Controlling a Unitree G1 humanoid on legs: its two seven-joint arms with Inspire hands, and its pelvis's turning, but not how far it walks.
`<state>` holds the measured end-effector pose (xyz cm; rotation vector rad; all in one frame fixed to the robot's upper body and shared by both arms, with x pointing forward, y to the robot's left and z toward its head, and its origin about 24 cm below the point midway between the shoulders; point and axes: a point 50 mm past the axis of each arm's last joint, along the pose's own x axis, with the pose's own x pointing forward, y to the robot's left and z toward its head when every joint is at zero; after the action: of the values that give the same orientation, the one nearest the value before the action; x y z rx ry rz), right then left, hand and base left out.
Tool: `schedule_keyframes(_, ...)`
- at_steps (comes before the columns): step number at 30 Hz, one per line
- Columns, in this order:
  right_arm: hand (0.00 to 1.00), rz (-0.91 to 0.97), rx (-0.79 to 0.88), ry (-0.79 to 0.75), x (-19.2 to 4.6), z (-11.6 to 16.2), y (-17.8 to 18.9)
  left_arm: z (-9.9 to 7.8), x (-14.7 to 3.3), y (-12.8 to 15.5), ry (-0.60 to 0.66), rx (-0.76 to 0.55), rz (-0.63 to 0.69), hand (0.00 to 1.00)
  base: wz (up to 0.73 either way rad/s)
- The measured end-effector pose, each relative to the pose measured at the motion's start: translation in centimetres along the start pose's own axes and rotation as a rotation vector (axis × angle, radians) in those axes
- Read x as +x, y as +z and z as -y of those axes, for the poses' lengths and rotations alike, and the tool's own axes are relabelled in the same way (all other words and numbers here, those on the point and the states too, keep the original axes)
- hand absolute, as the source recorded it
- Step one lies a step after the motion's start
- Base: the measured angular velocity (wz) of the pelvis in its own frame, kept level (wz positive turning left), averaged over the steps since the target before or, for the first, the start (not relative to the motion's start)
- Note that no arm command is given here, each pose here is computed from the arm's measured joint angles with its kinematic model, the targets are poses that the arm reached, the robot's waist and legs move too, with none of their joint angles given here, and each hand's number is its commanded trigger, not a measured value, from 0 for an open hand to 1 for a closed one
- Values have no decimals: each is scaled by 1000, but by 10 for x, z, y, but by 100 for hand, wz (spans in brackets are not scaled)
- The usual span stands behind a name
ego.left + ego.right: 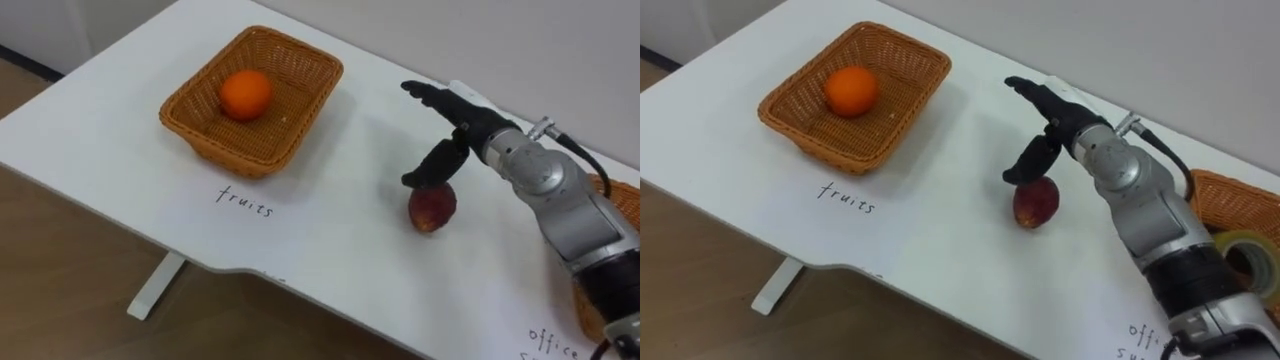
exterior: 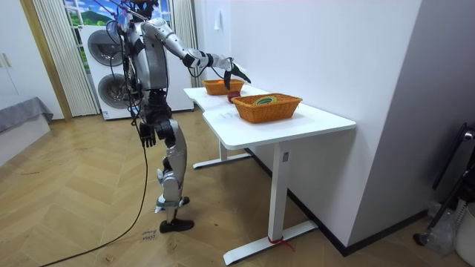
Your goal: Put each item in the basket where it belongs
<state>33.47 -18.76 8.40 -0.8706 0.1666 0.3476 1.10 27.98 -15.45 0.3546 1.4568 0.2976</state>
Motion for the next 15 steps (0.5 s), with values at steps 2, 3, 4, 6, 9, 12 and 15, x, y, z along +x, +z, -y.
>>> schedule_keyframes(2, 0, 11, -13, 12, -1, -1, 3, -1, 0, -1, 2, -8, -3, 0, 0)
schedule_keyframes(3, 0, 14, -15, 21, -1, -1, 4, -1, 0, -1, 3, -8, -4, 0, 0)
schedule_keyframes(4, 0, 14, -16, 27, -1, -2, 4, -2, 0, -1, 3, -7, -4, 0, -4)
schedule_keyframes(6, 0, 9, -14, 35, -2, -2, 3, -2, 0, -1, 3, -7, -4, 0, -5)
schedule_keyframes(9, 0, 0, -11, 57, -4, -7, 0, -2, 0, -2, 4, -7, -5, 0, -4)
schedule_keyframes(12, 0, 4, -26, 84, -6, -10, 1, -2, 0, -2, -3, -7, -6, 0, 0)
schedule_keyframes(15, 0, 11, -45, 93, -8, -12, 3, -2, 0, -2, -7, -7, -6, 0, 0)
